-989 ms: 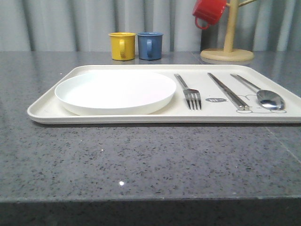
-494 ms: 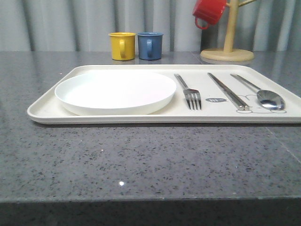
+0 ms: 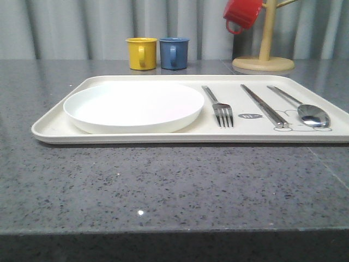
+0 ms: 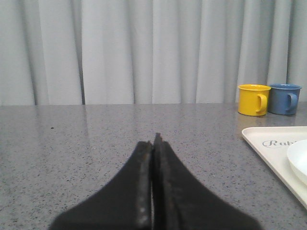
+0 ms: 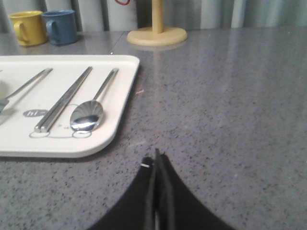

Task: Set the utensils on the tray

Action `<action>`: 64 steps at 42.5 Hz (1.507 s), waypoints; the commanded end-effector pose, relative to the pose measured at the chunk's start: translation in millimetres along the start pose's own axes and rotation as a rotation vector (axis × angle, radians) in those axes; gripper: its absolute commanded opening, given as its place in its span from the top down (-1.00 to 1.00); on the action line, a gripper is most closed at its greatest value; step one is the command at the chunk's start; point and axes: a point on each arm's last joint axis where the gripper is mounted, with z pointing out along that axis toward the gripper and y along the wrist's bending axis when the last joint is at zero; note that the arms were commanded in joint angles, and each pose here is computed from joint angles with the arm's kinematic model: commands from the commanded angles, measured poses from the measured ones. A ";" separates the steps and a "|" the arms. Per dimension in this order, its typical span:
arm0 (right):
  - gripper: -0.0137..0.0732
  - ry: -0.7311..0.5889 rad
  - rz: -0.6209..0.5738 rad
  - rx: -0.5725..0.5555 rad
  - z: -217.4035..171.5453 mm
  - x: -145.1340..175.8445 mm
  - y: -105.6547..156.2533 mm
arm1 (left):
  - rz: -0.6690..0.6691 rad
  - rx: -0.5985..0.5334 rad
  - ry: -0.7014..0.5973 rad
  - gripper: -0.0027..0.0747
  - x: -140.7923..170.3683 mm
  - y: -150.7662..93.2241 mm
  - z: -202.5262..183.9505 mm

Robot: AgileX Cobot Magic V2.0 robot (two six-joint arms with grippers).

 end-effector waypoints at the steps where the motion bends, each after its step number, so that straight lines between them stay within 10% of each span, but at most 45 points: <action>1: 0.96 -0.148 -0.025 0.021 -2.0 -12.5 -1.5 | -0.009 -0.007 -0.091 0.98 -4.2 0.7 -2.0; 64: 0.95 -0.227 -0.043 0.019 -3.3 -19.6 -1.2 | -0.009 -0.007 -0.091 0.98 -4.2 0.7 -2.0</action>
